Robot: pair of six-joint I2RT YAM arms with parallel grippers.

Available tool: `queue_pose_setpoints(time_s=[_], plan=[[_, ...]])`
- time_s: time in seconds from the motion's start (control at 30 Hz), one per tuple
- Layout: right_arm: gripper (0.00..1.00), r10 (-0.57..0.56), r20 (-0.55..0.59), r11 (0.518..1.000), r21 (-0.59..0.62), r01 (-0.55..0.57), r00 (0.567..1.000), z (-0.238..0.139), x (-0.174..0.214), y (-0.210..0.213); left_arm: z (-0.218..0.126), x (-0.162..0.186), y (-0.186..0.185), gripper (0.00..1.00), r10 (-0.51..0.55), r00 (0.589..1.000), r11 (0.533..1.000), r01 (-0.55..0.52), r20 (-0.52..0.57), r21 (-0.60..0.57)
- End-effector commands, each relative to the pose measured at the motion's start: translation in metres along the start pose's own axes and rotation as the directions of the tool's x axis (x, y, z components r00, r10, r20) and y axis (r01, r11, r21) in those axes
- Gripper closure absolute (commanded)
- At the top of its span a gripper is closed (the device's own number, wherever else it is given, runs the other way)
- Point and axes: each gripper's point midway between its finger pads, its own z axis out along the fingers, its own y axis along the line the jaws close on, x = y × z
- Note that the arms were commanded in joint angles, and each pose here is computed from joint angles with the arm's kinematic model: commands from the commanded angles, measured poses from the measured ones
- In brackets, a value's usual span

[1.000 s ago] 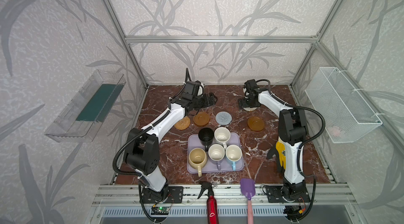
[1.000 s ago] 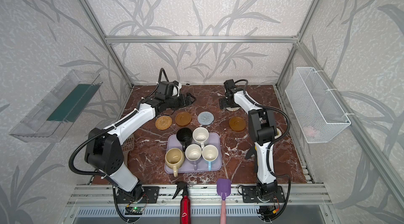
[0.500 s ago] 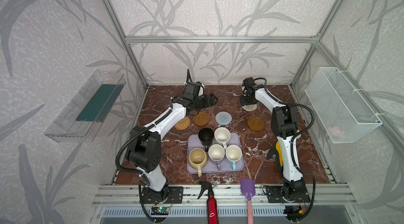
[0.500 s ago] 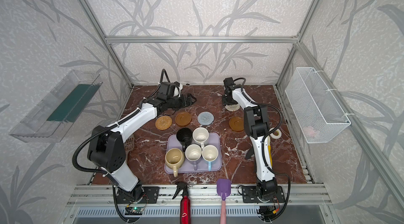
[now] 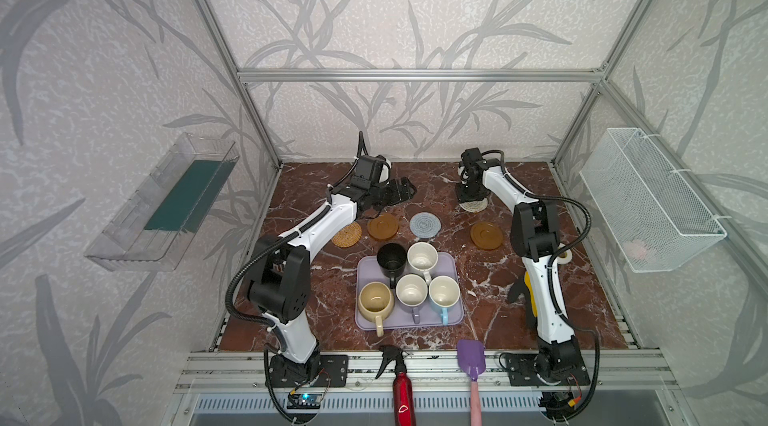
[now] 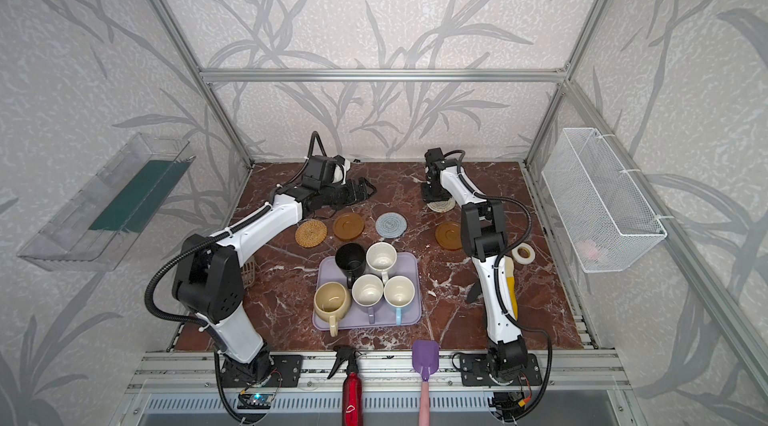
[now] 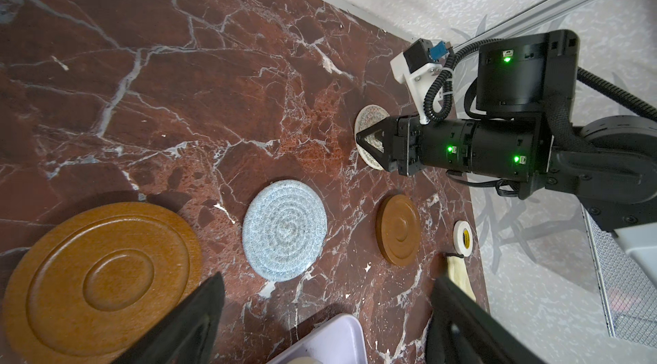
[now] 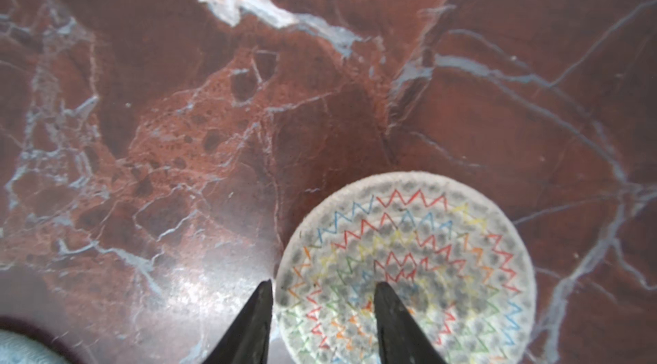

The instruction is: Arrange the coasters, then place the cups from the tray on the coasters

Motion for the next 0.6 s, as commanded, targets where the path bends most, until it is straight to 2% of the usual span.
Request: queue_pose_setpoints(time_s=[0.0,0.3,0.57], plan=[[0.53,-0.008,-0.096,0.997,-0.073,0.001,0.995,0.002,0.033,0.021,0.001,-0.006,-0.013,0.07,0.032,0.999,0.999,-0.032,0.009,0.03],[0.56,-0.036,-0.124,0.993,-0.117,0.022,0.992,-0.003,0.064,0.049,-0.001,-0.007,-0.016,0.07,0.027,1.0,0.999,-0.028,0.015,0.035],[0.58,-0.023,-0.165,0.99,-0.142,-0.001,0.986,-0.004,0.09,0.056,-0.005,-0.005,-0.018,0.07,0.033,0.999,0.999,-0.034,0.018,0.025]])
